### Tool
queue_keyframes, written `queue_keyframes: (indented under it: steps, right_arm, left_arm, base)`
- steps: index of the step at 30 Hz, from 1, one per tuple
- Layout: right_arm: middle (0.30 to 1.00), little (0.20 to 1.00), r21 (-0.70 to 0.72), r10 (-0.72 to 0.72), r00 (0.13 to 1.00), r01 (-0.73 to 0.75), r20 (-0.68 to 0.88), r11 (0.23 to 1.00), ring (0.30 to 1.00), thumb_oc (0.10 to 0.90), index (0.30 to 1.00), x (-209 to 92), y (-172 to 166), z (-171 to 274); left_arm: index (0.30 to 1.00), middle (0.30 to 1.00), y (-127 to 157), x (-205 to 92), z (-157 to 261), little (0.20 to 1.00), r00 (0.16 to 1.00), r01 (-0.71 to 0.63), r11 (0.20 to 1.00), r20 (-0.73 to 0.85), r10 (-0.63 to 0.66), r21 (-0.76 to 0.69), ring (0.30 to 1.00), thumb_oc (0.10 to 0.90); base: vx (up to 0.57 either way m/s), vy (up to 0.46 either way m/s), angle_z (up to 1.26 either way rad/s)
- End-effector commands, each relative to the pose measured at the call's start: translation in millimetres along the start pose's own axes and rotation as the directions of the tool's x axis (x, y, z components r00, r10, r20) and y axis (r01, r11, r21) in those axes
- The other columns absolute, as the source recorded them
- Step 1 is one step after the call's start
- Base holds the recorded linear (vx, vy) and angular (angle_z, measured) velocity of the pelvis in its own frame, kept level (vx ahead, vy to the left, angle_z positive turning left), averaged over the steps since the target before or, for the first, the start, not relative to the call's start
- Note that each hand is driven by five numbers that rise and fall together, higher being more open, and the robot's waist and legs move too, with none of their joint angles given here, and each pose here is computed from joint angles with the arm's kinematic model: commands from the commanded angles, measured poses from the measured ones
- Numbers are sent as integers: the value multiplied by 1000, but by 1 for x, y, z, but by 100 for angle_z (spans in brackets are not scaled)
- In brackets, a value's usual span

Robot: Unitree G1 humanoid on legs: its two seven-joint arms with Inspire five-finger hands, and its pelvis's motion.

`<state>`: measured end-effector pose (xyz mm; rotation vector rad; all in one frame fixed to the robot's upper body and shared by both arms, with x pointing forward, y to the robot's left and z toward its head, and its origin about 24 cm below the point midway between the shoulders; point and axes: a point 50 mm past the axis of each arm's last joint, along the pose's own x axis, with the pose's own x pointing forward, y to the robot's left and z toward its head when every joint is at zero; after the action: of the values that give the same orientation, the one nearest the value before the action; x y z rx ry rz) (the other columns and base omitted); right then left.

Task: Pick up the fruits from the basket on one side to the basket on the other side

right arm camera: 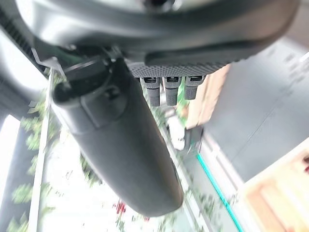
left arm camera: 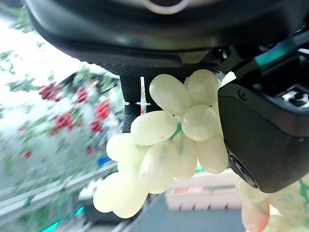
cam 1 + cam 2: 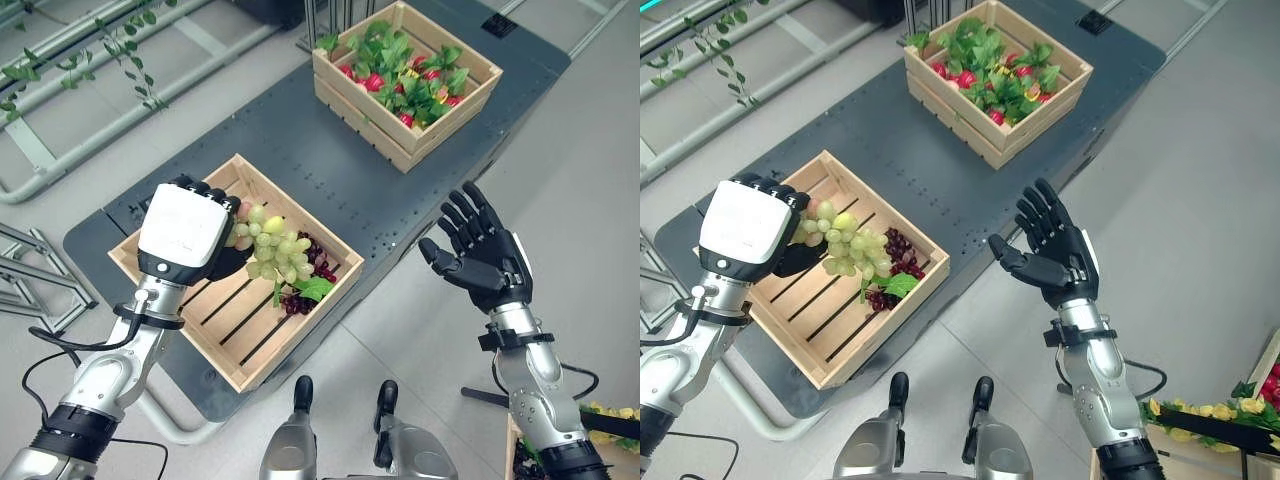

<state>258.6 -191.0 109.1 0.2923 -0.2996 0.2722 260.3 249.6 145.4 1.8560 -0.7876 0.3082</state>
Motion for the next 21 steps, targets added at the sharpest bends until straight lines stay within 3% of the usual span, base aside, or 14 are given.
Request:
queue_keyframes:
  steps: [1, 9, 21]
  right_arm:
    - [900, 900, -47, 221, 975, -221, -5, 974, 900, 800, 900, 4, 24, 11]
    - [900, 900, 115, 414, 906, -403, -91, 908, 900, 800, 900, 21, 64, -7]
    - [900, 900, 211, 463, 878, -434, -118, 876, 900, 800, 900, 21, 87, -22]
  left_arm:
    - [300, 300, 21, 33, -3, 300, 987, -159, 987, 38, 157, 40, 300, 400]
    - [300, 300, 41, 65, 13, 300, 972, -218, 976, 84, 220, -28, 300, 400]
    - [300, 300, 58, 74, 32, 300, 955, -258, 954, 112, 276, -151, 300, 400]
  base:
    - [84, -10, -1]
    - [66, -13, 0]
    - [42, -6, 0]
